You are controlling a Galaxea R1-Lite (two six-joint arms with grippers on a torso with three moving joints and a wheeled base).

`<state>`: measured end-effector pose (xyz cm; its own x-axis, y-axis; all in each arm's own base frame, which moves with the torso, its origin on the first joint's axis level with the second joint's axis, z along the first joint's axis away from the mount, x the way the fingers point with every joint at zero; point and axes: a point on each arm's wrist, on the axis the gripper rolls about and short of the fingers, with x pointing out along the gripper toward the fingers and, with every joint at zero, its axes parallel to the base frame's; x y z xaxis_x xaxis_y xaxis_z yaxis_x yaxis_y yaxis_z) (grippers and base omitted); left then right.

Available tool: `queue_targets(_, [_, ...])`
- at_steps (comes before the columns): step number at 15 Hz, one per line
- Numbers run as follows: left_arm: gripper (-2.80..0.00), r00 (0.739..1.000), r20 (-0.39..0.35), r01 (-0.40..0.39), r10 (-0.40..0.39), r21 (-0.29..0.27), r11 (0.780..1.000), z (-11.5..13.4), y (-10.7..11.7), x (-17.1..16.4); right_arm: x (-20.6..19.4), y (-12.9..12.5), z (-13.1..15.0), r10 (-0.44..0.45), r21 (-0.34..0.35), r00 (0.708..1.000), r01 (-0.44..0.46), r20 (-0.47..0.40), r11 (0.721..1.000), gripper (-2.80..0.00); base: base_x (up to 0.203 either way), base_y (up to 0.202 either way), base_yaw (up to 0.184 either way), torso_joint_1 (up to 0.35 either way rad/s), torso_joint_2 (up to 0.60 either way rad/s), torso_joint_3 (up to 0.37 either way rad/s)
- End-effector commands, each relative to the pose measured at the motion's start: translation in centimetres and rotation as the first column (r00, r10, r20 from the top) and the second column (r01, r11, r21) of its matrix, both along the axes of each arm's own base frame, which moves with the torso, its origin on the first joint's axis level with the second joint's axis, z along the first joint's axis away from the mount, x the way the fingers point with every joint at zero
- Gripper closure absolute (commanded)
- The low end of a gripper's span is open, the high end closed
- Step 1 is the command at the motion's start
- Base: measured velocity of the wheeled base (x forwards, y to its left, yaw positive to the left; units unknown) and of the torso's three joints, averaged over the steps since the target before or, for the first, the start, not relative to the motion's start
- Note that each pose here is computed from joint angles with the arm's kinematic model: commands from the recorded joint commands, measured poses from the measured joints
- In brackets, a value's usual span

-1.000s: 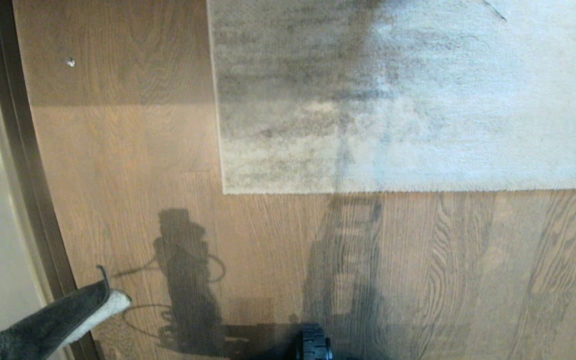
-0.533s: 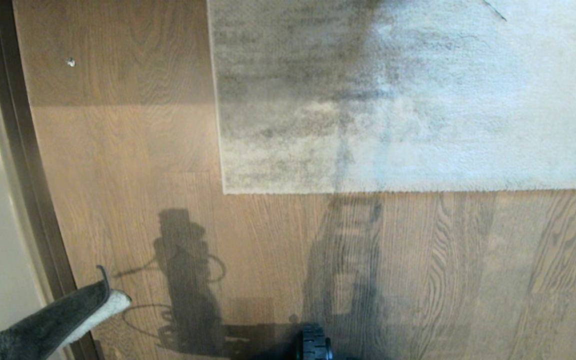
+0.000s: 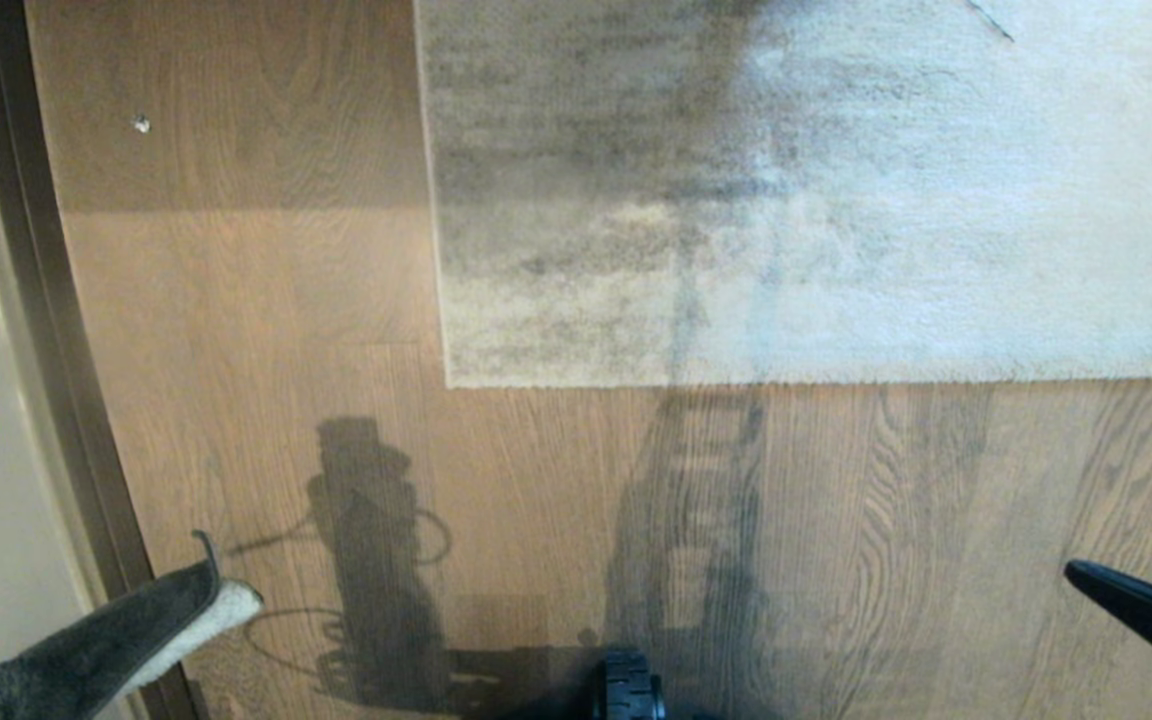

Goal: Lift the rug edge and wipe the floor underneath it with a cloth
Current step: Lift up the carpet

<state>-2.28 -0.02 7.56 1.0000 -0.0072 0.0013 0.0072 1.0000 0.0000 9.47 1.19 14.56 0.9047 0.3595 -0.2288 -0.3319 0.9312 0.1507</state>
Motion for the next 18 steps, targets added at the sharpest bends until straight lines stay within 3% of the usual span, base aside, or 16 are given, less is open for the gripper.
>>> queue_targets(1, [0.00,1.000,0.000,0.000,0.000,-0.001,1.000,0.0,0.0,0.0,2.5,1.0,-1.6,0.083,-0.005,0.986,-0.084,-0.142,0.996,0.00,0.000,0.000,0.000,0.000,0.00,0.000])
queue_targets(4, [0.00,1.000,0.000,0.000,0.000,0.000,1.000,0.0,0.0,0.0,5.1,3.2,-3.0,0.208,0.013,0.956,-0.210,-0.207,0.978,0.00,0.000,0.000,0.000,0.000,0.00,0.000])
queue_targets(7, [0.00,1.000,0.000,0.000,0.000,0.000,1.000,0.0,0.0,0.0,7.9,5.4,-4.6,0.280,0.024,0.937,-0.281,-0.207,0.959,0.00,0.000,0.000,0.000,0.000,0.00,0.000])
queue_targets(8, [0.00,1.000,0.000,0.000,0.000,0.000,1.000,0.0,0.0,0.0,8.7,6.1,-5.0,0.301,0.026,0.934,-0.301,-0.192,0.953,-2.80,0.000,0.000,0.000,0.000,0.00,0.000])
queue_targets(13, [0.00,1.000,0.000,0.000,0.000,0.000,1.000,0.0,0.0,0.0,9.9,7.4,-5.9,0.342,0.032,0.930,-0.341,-0.137,0.939,-2.80,0.000,0.000,0.000,0.000,0.00,0.000])
queue_targets(18, [0.00,1.000,0.000,0.000,0.000,0.000,1.000,0.0,0.0,0.0,10.0,8.0,-6.9,0.358,0.032,0.915,-0.359,-0.186,0.933,-2.80,0.000,0.000,0.000,0.000,0.00,0.000])
